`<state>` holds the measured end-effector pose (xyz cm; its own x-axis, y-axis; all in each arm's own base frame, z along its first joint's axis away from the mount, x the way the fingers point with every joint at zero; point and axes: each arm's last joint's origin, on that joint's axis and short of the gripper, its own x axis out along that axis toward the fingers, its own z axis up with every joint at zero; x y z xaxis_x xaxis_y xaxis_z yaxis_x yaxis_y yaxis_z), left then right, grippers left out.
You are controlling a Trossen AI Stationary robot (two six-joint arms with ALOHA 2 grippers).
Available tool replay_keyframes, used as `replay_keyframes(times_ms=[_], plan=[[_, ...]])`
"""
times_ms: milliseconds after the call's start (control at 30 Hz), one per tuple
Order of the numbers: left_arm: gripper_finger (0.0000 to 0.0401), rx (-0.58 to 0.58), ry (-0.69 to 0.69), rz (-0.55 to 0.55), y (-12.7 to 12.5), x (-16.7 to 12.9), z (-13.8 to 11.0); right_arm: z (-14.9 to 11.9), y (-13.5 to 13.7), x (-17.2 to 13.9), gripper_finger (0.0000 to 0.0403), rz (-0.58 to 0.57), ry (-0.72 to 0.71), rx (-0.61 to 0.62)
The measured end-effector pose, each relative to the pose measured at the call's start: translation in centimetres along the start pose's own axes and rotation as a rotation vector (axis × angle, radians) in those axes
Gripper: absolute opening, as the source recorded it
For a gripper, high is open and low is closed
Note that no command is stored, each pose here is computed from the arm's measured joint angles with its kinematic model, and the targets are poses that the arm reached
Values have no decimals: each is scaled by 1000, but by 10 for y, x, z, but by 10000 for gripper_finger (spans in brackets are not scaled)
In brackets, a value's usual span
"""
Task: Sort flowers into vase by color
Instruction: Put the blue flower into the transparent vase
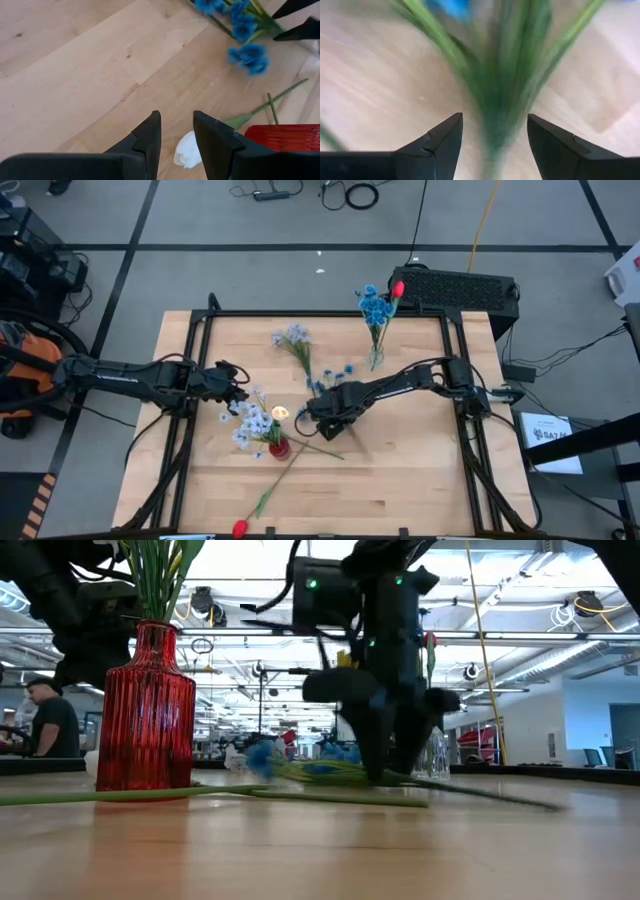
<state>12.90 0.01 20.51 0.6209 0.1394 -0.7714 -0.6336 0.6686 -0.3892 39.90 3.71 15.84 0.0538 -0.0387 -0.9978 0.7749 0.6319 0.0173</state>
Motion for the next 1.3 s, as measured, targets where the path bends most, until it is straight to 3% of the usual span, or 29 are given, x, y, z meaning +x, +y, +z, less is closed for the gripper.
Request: replay_keyframes(times_ms=[167,600,933,1067,1167,1300], plan=[[120,1,0,0,0,0,0,-6,-6,-21,212,-35,-29,-30],[120,1,0,-1,0,0,0,-11,1,-21,212,-26,-63,-253],[120,9,0,0,0,0,0,-12,-10,0,212,-21,-14,-226],[120,34,-1,-1,0,0,0,-17,-13,18,211,54,3,-214],[120,34,-1,-2,0,0,0,-20,-16,27,186,78,0,-200],[120,35,-7,4,0,0,0,-21,-17,30,88,80,-8,-203]])
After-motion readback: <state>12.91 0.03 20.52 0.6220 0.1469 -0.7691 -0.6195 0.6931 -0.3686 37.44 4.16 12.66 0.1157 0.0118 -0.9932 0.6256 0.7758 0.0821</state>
